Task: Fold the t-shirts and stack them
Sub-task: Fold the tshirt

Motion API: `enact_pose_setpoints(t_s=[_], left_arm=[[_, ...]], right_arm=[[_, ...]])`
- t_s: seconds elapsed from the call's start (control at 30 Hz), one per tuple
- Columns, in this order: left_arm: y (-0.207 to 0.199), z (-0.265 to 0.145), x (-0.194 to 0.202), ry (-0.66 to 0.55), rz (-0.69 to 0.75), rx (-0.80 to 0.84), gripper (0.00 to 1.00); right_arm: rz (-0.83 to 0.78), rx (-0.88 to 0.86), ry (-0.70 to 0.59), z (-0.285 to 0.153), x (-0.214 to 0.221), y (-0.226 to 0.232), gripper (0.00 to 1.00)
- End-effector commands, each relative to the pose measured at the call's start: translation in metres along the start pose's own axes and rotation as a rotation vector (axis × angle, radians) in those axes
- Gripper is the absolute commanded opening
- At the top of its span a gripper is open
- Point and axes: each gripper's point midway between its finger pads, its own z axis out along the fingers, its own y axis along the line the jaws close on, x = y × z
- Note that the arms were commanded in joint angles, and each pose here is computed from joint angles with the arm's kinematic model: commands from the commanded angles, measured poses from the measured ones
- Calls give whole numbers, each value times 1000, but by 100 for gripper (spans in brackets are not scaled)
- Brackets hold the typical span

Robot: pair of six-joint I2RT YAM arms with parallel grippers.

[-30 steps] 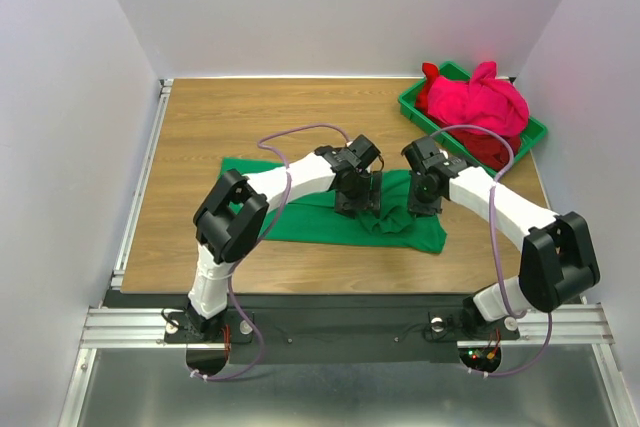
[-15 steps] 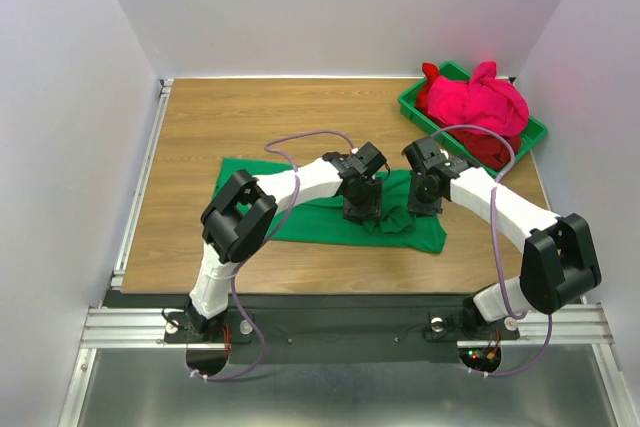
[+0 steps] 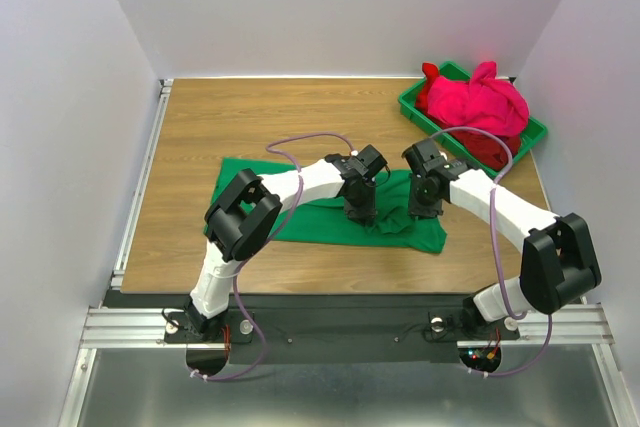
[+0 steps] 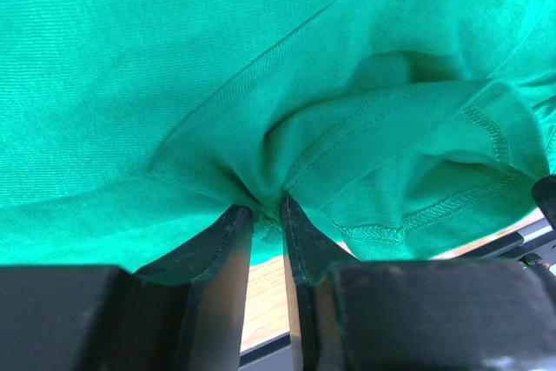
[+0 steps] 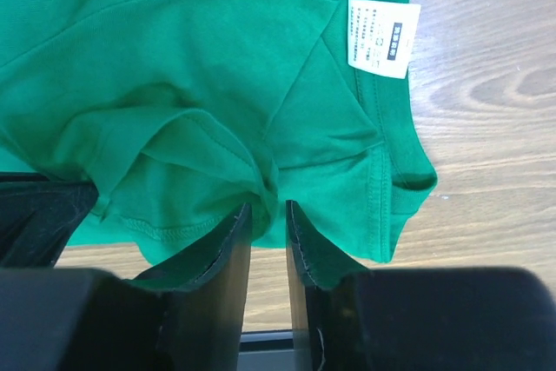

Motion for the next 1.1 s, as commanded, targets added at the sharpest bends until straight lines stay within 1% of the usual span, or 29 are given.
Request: enact_pose_setpoints(t_s=[0.0,0.1,0.23,0.27,0.33,0.37,0.43,0.47,0.53,0.63,0.77,0.93,1.07], left_arm=[[-7,-12,-4,-31,2,7,26],[-7,-19,-5,-42,6,5,19],[-7,-27,-4,-41,15,3,14],[-6,-30,-5,-45,15,2,13],[-5,-34,-5,-46,18,1,12],[-4,-37,-4,-48,19,1,12],[-4,-40,-5,-49,19,5,12],[-2,-41,-4,-45,22,2,12],[-1,-45,-5,-48,24,3,12],[1,-51,-8,-51,27,5,12],[5,-56,-9,-40,37,7,12],[14,-57,-4,-18,55,-17,11],[16,-57,2,4,68,-6,15]], right_arm=[[-3,-20,-36,1,-8,1,30],[-8,-24,-31,4,-5,1,33],[-17,-42,-16,9,0,3,33],[-24,-42,-9,11,3,2,31],[-33,-47,-1,12,5,2,27],[-44,-48,0,12,6,1,22],[-55,-54,7,12,9,1,18],[-64,-58,7,12,9,1,13],[-69,-73,9,10,10,3,7],[-82,-85,-6,5,8,3,3],[-109,-119,2,1,12,5,2],[-111,-115,29,1,22,1,1],[-106,-96,51,0,31,-5,2]])
